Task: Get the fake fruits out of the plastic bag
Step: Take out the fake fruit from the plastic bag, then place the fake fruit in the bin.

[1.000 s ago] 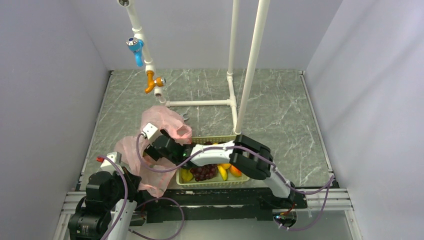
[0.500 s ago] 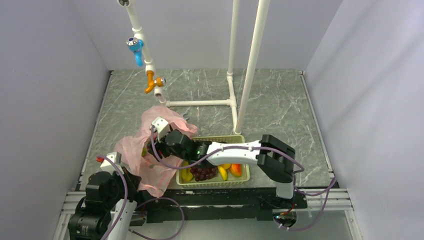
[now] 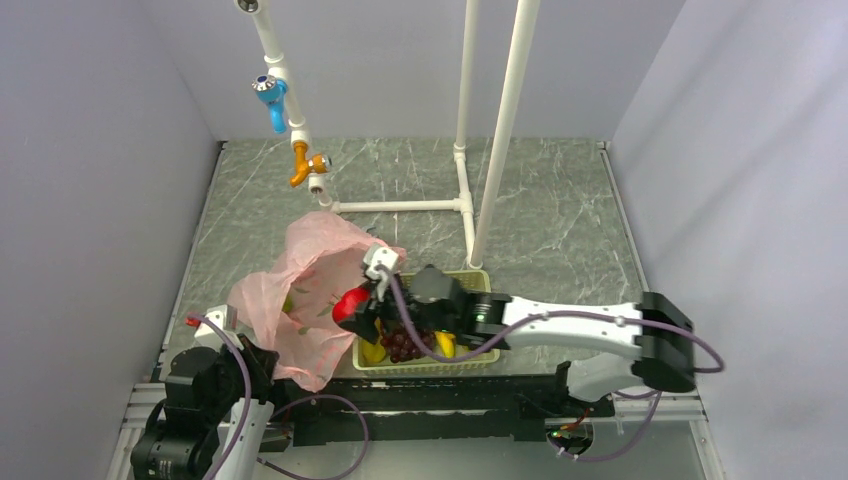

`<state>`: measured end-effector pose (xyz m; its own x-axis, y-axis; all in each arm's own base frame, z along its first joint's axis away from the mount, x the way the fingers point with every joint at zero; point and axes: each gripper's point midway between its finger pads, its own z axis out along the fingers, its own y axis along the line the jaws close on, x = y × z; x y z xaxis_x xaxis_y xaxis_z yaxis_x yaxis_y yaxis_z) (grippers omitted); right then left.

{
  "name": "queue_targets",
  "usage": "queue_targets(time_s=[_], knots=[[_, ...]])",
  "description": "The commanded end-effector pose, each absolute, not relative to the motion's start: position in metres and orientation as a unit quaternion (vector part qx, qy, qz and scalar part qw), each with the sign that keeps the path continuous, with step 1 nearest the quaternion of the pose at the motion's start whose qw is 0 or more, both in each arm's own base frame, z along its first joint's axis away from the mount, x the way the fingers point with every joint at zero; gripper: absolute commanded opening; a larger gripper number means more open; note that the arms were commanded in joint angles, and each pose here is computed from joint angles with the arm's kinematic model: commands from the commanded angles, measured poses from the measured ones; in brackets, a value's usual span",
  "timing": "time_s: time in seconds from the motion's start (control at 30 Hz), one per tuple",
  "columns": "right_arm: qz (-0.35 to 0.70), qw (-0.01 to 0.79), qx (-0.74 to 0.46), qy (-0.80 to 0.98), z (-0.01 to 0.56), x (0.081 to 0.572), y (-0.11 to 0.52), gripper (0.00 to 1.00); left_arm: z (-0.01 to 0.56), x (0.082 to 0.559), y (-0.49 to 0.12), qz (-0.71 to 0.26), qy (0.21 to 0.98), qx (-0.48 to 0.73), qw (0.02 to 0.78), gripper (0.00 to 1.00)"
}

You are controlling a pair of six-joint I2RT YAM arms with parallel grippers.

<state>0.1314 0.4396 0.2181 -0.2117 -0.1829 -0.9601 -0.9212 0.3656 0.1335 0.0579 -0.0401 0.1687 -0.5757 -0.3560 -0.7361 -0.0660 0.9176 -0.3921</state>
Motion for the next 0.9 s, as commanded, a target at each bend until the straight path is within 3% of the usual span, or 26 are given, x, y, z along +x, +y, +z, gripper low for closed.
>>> queue_targets(time_s=[0.0, 0.2, 0.37, 0.6, 0.87], knots=[[0.417, 0.539, -0.421, 0.599, 0.283, 0.119, 0.412, 0.0, 0.186, 0.061, -0.034, -0.159, 0.847, -0.126, 0.492, 0.0], [0.364, 0.567, -0.424, 0.605, 0.289, 0.125, 0.362, 0.0, 0.189, 0.062, -0.033, -0.159, 0.843, -0.128, 0.498, 0.0], [0.35, 0.6, -0.349, 0.629, 0.295, 0.133, 0.308, 0.0, 0.19, 0.063, -0.034, -0.162, 0.841, -0.128, 0.501, 0.0], [0.239, 0.614, -0.207, 0.724, 0.245, 0.173, 0.244, 0.0, 0.194, 0.066, -0.035, -0.164, 0.839, -0.122, 0.504, 0.0], [0.136, 0.547, -0.105, 0.82, 0.165, 0.213, 0.208, 0.0, 0.192, 0.067, -0.036, -0.165, 0.84, -0.12, 0.503, 0.0]])
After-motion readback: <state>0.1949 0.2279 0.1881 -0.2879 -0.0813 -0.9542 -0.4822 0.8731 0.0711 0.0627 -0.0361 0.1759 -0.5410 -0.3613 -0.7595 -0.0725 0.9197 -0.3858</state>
